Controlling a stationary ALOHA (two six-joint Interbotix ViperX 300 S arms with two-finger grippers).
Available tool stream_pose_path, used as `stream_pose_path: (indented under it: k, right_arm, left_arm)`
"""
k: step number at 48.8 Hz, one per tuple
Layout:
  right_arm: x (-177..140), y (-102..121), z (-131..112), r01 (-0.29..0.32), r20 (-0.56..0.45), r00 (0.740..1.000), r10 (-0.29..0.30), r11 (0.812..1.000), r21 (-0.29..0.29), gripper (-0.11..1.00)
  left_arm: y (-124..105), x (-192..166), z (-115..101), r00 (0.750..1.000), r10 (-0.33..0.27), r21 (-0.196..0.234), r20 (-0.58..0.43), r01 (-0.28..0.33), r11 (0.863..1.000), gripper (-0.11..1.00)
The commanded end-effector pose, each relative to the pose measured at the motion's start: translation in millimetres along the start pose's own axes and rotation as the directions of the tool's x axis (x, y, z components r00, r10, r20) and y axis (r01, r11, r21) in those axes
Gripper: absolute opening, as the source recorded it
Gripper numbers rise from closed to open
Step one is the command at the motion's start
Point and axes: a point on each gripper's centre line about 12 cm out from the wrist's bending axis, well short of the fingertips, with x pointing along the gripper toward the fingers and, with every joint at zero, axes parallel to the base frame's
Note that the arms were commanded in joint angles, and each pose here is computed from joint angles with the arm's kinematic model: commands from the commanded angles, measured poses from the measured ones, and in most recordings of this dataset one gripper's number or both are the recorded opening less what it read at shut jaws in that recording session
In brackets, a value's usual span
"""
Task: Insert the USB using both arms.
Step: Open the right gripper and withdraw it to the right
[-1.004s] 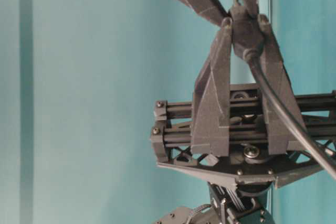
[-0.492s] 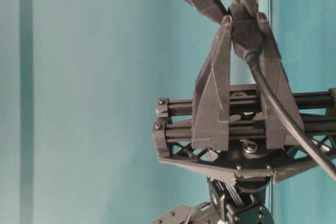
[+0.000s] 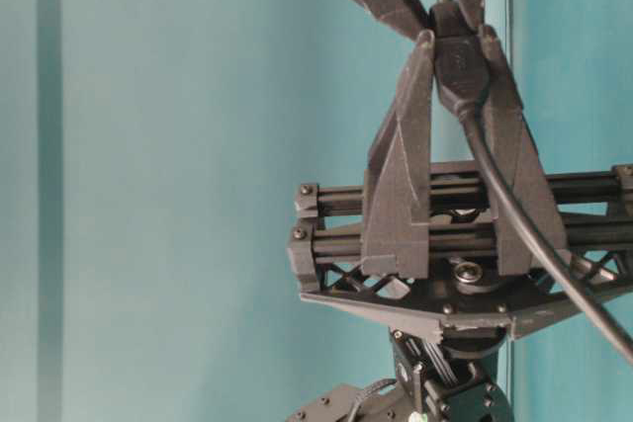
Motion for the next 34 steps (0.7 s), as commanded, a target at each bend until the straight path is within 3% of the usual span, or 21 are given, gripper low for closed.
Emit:
stream_pose_path:
  k: [1, 8, 11, 22, 28, 34]
  right_arm:
    - [-8.3, -7.9, 14.4, 0.013, 0.047, 0.999, -0.015, 0.999, 0.034, 0.23]
    - [-8.3, -9.7, 10.2, 0.034, 0.021, 0.999, -0.035, 0.999, 0.039, 0.59]
    - [-8.1, -10.9, 7.9, 0.049, 0.001, 0.999, -0.049, 0.998, 0.044, 0.67]
    - [-11.9, -13.3, -3.4, 0.097, -0.062, 0.994, -0.093, 0.992, 0.075, 0.68]
    - [-24.1, -14.4, -18.0, 0.127, -0.088, 0.99, -0.113, 0.977, 0.173, 0.67]
    - [-40.8, -22.2, -26.7, 0.131, -0.055, 0.991, -0.119, 0.938, 0.322, 0.67]
  left_arm:
    - [-21.3, 4.5, 4.3, 0.999, -0.051, 0.02, -0.001, 0.051, 0.998, 0.2]
    - [-21.3, 4.5, 4.3, 0.999, -0.051, 0.02, -0.001, 0.051, 0.998, 0.2]
    - [-21.3, 4.5, 4.3, 0.999, -0.051, 0.02, -0.001, 0.051, 0.998, 0.2]
    - [-24.4, 4.2, 3.4, 0.998, -0.059, 0.023, -0.004, 0.059, 0.998, 0.2]
    - [-26.0, -2.5, -0.4, 0.999, -0.047, 0.017, 0.005, 0.047, 0.999, 0.2]
    - [-23.7, -15.6, -4.3, 0.999, 0.0, 0.011, 0.034, 0.0, 1.0, 0.2]
